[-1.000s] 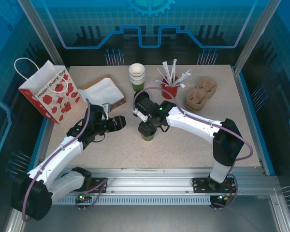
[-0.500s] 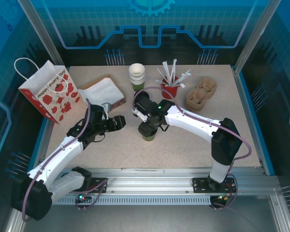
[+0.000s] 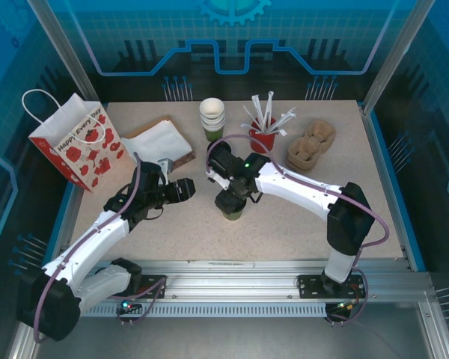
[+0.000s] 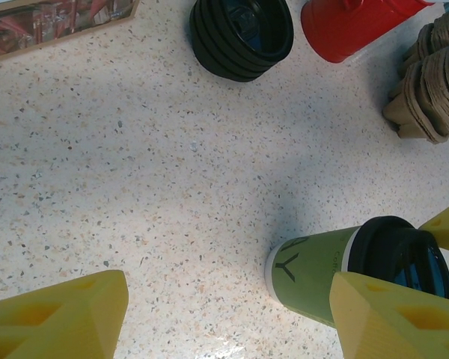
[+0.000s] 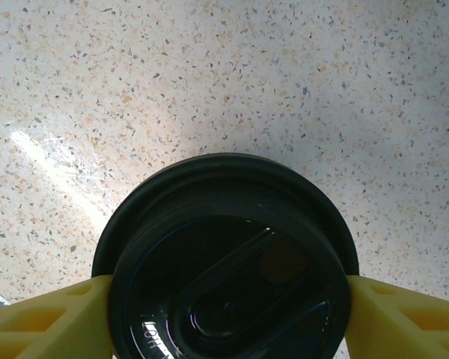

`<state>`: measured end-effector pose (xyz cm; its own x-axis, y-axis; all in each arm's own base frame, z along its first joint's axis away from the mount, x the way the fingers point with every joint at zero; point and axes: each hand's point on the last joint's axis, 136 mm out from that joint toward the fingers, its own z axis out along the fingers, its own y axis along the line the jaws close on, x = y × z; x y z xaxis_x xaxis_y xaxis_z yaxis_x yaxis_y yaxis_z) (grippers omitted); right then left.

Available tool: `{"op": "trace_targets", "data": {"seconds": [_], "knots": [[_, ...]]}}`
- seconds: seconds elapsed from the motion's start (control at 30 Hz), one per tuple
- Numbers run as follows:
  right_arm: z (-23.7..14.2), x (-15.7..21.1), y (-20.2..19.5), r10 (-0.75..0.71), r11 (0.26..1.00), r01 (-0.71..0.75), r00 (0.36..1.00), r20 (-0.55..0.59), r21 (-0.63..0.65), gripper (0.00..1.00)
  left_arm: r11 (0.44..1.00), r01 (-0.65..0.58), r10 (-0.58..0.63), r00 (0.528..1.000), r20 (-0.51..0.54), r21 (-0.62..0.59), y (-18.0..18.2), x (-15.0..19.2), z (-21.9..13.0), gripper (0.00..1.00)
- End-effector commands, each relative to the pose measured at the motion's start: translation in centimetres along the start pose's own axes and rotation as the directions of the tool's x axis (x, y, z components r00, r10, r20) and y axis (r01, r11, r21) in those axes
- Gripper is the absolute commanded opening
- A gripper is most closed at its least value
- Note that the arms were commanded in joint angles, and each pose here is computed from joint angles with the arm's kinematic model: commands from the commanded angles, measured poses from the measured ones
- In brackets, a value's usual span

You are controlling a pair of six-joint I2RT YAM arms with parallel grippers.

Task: Pack the takeout coffee

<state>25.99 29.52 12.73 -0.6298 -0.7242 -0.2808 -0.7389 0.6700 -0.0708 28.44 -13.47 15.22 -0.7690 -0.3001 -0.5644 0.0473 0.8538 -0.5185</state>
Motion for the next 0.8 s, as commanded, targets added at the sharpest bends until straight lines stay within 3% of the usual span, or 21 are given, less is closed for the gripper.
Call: {"op": "trace_targets", "data": {"seconds": [0.0,0.77], "knots": [[0.1,0.9,0.5,-0.008,1.0,0.007,0.999,-0.053,-0.026,0.76,1.0,-0.022,0.022,0.999,0.023,-0.004,-0.3,-0.6,-0.1,0.73],[-1.9,-0.1,0.1,0.006,0.999,-0.006,1.0,0.002,-0.051,0.83,0.999,-0.036,0.036,0.999,0.019,-0.002,-0.6,-0.5,-0.3,0.73]]}}
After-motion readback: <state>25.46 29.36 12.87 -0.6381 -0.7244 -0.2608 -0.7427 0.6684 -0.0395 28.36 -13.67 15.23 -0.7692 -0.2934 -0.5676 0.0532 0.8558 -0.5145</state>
